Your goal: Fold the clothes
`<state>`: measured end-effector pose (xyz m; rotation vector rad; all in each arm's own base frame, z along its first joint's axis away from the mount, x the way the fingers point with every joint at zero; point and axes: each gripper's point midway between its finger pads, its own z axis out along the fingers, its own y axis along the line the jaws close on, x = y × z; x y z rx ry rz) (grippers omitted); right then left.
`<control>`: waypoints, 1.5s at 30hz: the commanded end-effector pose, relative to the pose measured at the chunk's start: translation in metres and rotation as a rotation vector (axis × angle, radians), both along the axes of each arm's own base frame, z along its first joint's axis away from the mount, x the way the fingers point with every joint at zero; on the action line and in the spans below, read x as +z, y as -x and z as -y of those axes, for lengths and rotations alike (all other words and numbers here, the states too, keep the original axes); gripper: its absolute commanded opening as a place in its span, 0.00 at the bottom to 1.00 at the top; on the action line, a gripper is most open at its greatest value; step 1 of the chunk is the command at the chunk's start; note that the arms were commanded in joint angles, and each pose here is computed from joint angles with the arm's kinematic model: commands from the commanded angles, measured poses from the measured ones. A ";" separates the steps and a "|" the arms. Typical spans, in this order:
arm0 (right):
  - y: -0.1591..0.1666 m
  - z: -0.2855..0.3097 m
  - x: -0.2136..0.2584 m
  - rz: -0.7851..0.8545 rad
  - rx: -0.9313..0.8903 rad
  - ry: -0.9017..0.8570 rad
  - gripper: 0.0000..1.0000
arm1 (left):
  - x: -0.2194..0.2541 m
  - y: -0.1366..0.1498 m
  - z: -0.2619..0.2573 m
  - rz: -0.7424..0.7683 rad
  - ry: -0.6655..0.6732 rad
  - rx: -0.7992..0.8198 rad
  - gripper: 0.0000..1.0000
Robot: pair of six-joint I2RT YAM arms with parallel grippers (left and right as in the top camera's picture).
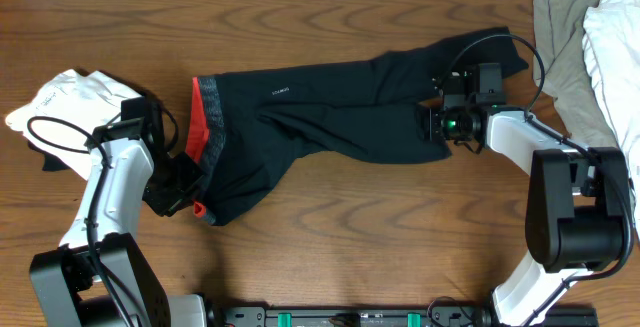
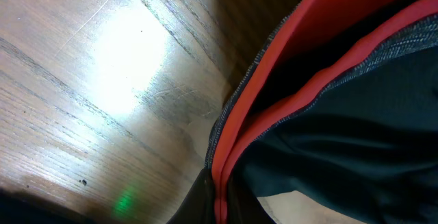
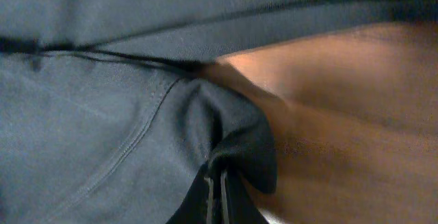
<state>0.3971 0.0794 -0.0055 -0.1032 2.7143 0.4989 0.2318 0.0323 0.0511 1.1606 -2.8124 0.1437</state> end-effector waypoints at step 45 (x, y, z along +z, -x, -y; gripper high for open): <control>0.072 0.252 0.108 -0.176 -0.760 0.448 0.08 | -0.001 -0.003 -0.027 0.013 -0.152 -0.083 0.07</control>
